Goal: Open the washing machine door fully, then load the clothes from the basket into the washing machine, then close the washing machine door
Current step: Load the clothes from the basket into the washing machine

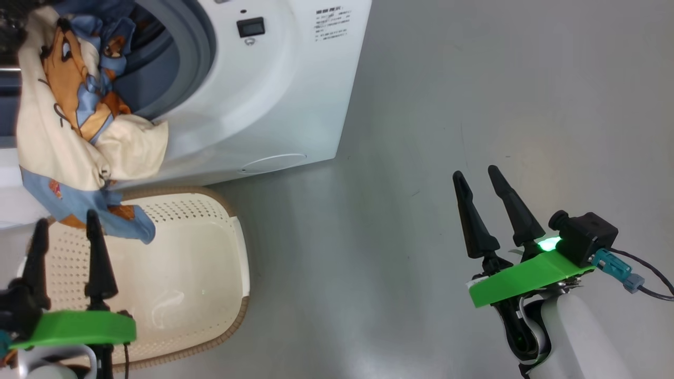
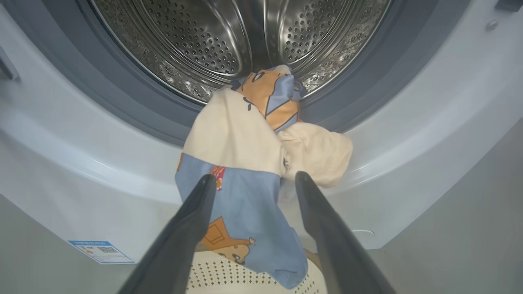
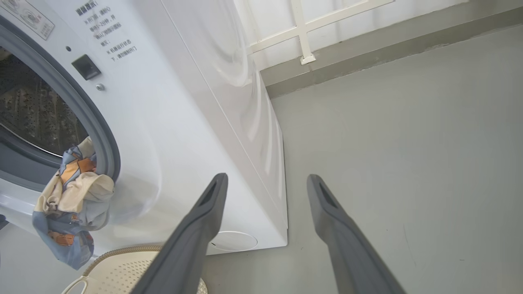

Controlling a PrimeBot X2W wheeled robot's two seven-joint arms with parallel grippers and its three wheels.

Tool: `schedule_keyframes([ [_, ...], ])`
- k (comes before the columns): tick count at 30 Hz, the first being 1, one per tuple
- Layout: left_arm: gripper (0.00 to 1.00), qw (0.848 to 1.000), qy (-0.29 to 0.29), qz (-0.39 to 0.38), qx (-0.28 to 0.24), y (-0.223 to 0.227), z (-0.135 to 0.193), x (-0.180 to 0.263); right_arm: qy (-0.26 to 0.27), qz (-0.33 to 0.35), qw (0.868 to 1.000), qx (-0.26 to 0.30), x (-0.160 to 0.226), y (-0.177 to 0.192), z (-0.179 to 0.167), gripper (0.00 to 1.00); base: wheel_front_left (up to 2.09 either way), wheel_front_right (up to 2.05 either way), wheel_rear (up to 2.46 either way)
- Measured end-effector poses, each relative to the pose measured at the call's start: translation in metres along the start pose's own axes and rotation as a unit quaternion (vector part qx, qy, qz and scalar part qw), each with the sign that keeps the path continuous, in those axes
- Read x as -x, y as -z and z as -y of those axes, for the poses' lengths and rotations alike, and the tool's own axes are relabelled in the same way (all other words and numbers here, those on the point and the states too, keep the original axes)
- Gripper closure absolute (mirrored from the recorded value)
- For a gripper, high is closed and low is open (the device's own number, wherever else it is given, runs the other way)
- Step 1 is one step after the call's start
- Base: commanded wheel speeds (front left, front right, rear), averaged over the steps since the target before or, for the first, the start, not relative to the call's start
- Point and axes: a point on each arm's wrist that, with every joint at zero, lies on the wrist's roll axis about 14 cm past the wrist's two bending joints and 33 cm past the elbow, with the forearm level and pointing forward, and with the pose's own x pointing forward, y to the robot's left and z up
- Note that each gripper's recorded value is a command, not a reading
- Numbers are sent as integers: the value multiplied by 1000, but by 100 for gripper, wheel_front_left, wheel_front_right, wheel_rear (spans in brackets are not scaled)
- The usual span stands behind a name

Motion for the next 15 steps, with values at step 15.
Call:
schedule_keyframes([
  [15,0,1000,-2,-8,0,5,2,8,-2,-4,1000,16,6,0,1,0,0,0,0],
])
